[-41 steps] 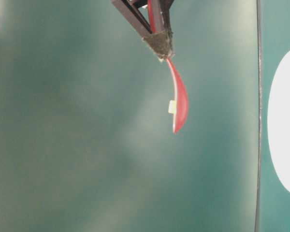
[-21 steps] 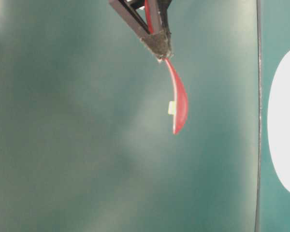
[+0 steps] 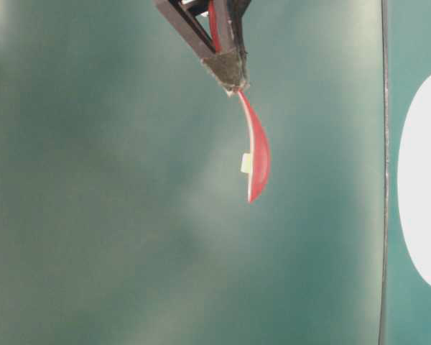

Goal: Scoop the yellow hexagonal prism block from the bowl with a spoon using the right arm.

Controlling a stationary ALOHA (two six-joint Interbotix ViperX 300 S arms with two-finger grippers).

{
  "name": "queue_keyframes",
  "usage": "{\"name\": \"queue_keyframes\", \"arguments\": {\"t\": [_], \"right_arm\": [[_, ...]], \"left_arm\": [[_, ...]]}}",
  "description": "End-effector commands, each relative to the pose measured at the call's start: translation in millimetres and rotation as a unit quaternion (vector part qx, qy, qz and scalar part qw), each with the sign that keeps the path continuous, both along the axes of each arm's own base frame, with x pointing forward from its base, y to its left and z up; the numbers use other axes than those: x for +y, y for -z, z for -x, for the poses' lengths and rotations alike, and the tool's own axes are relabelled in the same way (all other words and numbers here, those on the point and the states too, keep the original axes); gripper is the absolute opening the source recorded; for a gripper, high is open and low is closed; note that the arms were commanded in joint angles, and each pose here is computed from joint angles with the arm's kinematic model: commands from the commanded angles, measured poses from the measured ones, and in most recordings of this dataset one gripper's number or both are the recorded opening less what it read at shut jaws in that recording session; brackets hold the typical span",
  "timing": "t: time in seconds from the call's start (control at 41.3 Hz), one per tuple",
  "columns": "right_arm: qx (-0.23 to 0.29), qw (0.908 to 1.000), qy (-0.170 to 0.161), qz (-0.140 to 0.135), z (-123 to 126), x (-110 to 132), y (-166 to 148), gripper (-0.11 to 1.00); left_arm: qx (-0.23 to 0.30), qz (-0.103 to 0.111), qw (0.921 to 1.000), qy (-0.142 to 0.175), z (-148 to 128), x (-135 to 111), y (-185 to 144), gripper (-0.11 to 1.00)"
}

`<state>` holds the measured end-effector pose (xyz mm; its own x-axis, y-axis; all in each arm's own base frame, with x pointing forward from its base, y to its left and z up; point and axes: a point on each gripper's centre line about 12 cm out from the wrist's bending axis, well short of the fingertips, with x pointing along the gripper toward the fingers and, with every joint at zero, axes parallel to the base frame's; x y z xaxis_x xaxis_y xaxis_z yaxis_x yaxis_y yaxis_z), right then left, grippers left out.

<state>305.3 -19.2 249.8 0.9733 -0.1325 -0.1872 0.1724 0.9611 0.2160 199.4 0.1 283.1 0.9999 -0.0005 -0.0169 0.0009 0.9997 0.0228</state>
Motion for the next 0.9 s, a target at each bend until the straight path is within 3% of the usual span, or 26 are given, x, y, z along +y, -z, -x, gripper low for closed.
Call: {"name": "queue_keyframes", "arguments": {"t": [0.0, 0.871], "right_arm": [[-0.02, 0.9998, -0.003, 0.003, -0.6, 1.2, -14.0, 0.24], [-0.001, 0.9999, -0.011, 0.006, -0.3, 2.5, -9.3, 0.24]], "left_arm": [[-0.013, -0.001, 0.9999, 0.0, -2.5, -0.1, -11.3, 0.02], [-0.004, -0.002, 1.0, 0.0, -2.5, 0.0, -9.1, 0.02]]}}
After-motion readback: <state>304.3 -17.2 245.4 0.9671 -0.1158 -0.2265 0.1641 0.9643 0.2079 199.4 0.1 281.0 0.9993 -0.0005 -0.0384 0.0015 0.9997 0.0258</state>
